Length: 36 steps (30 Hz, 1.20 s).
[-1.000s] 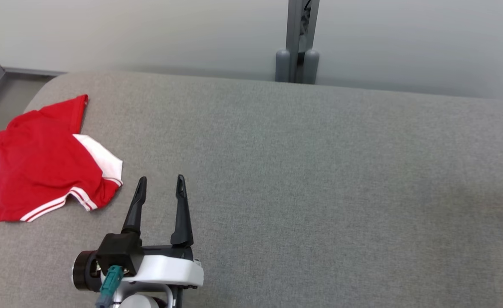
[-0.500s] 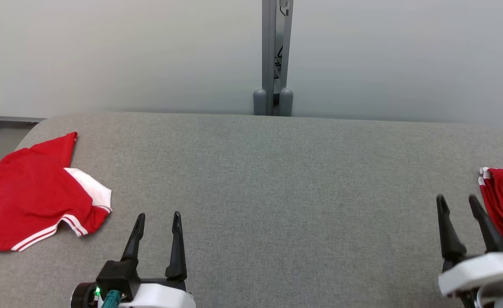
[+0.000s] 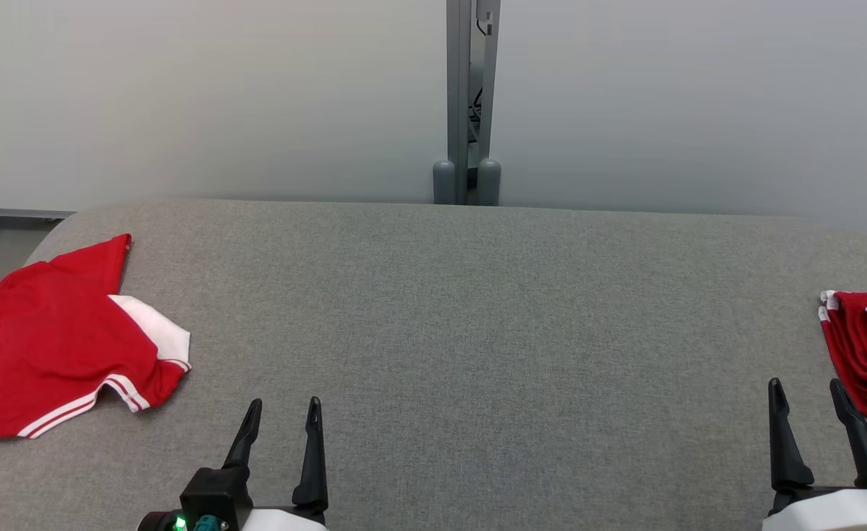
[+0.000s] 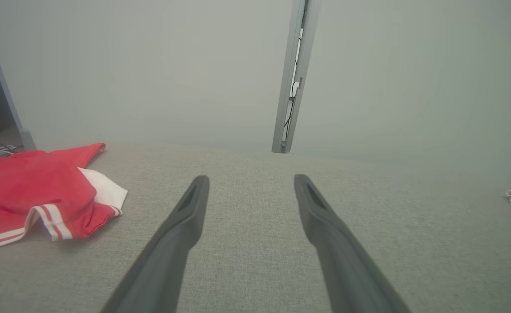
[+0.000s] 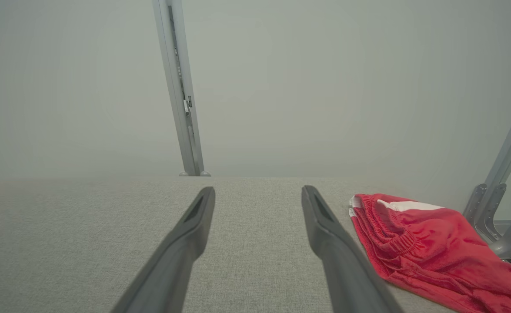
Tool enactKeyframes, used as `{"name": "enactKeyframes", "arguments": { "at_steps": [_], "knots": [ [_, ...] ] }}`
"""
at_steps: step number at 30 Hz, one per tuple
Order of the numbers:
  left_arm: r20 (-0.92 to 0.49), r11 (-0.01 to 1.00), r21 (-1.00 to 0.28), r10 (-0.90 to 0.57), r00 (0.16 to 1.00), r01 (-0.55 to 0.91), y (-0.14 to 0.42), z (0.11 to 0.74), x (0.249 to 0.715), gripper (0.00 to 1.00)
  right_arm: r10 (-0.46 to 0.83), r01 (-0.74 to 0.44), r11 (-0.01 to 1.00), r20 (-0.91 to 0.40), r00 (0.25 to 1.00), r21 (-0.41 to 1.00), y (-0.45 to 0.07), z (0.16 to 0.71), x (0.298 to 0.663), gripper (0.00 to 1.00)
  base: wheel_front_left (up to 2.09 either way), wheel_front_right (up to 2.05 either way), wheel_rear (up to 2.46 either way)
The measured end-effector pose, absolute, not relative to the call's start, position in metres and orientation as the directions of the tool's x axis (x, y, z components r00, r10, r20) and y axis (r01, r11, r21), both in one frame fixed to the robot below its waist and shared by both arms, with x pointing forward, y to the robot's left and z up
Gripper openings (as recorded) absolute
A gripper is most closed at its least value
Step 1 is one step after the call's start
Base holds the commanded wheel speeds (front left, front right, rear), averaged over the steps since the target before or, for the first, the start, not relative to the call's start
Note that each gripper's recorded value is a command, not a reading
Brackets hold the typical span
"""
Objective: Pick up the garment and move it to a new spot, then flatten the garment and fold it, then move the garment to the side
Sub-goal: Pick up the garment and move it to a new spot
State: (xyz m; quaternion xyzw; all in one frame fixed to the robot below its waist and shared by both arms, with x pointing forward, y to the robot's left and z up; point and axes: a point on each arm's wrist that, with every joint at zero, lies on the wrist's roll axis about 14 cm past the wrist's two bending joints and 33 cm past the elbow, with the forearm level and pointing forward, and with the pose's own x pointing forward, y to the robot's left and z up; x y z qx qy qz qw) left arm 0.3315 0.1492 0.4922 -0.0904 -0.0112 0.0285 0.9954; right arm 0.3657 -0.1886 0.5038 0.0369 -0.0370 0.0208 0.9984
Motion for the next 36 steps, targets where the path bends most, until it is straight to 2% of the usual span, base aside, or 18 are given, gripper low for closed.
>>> {"name": "enactKeyframes", "arguments": {
  "at_steps": [24, 30, 36],
  "knots": [
    [0.008, 0.981, -0.171, 0.097, 0.995, -0.094, 0.161, 0.489, 0.326, 1.0, 0.092, -0.096, 0.991, 0.05, 0.995, 0.092, -0.168, 0.496, 0.373, 1.0, 0.0, 0.0, 0.0],
    [0.005, 0.975, -0.162, 0.157, 0.988, -0.155, 0.179, 0.487, 0.317, 1.0, 0.161, -0.165, 0.981, 0.042, 0.986, 0.105, -0.144, 0.493, 0.382, 1.0, 0.0, 0.0, 0.0],
    [0.003, 0.949, -0.149, 0.282, 0.959, -0.278, 0.216, 0.486, 0.296, 1.0, 0.293, -0.295, 0.947, 0.039, 0.955, 0.127, -0.095, 0.492, 0.393, 1.0, 0.0, 0.0, 0.0]
  ]
}}
